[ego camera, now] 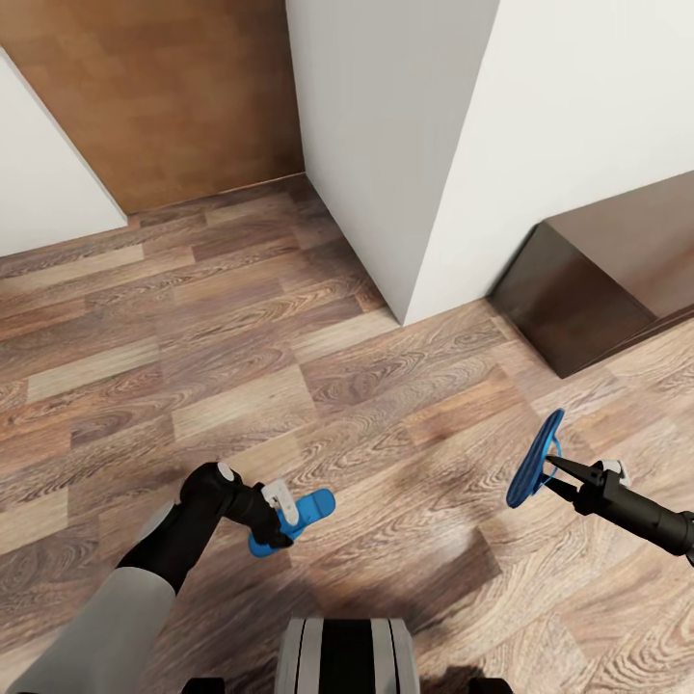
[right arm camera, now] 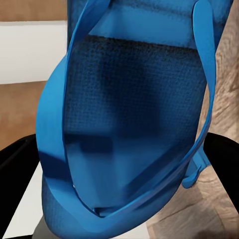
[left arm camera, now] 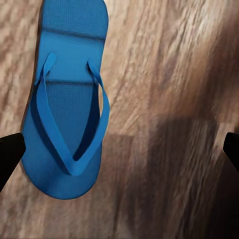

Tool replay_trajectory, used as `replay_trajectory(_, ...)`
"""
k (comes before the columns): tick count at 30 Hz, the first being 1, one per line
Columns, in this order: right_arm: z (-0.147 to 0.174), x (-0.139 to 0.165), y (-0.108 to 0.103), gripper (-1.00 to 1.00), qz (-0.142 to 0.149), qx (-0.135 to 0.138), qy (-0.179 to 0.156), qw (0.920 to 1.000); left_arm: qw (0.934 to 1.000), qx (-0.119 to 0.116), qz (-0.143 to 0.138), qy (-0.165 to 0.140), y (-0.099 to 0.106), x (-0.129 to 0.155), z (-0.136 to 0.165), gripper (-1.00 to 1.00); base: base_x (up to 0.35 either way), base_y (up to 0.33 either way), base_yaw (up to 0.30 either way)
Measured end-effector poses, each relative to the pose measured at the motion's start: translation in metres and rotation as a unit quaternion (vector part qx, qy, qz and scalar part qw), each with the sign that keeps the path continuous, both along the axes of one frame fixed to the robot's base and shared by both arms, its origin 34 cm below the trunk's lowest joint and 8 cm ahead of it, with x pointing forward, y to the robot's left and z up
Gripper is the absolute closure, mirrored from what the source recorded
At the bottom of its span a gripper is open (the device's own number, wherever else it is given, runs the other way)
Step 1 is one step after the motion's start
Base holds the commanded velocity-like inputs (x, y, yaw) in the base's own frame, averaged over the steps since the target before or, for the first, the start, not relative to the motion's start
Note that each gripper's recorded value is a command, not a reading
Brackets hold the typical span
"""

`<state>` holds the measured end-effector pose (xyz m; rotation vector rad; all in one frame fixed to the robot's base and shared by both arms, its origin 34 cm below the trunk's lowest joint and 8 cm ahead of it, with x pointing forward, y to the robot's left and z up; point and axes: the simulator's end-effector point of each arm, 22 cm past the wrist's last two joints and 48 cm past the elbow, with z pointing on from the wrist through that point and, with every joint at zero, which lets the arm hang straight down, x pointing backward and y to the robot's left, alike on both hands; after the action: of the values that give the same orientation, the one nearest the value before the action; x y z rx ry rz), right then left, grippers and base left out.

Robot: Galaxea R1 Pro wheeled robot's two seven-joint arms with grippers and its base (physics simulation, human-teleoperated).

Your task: In the bedroom, move the book from the bed onto either nightstand, and place the two sandals side by side next to the bed.

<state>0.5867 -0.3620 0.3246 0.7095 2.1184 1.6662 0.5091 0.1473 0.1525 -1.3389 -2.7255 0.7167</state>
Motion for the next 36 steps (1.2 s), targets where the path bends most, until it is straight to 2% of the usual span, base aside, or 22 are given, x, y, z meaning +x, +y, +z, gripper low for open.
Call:
replay_trajectory(22, -0.002, -0.001, 0.000, 1.00, 0.000, 0.001, 0.002, 1.0000, 1.0000, 0.006, 0.002, -0.003, 0.003, 0.001, -0.003, -1.00, 0.037, 0.009, 0.000)
replay_trajectory(26, -0.002, -0.001, 0.000, 1.00, 0.000, 0.001, 0.002, 1.0000, 0.9989, 0.034, 0.014, -0.031, 0.010, 0.014, -0.010, -1.00, 0.000, 0.000, 0.000)
replay_trajectory(29, -0.002, 0.000, 0.000, 1.00, 0.000, 0.001, 0.002, 1.0000, 0.9966, 0.067, 0.036, -0.032, 0.018, 0.018, -0.014, -1.00, 0.000, 0.000, 0.000)
replay_trajectory(36, -0.002, 0.000, 0.000, 1.00, 0.000, 0.000, 0.002, 1.0000, 0.9960, 0.072, 0.045, -0.028, 0.011, 0.017, -0.014, -1.00, 0.000, 0.000, 0.000)
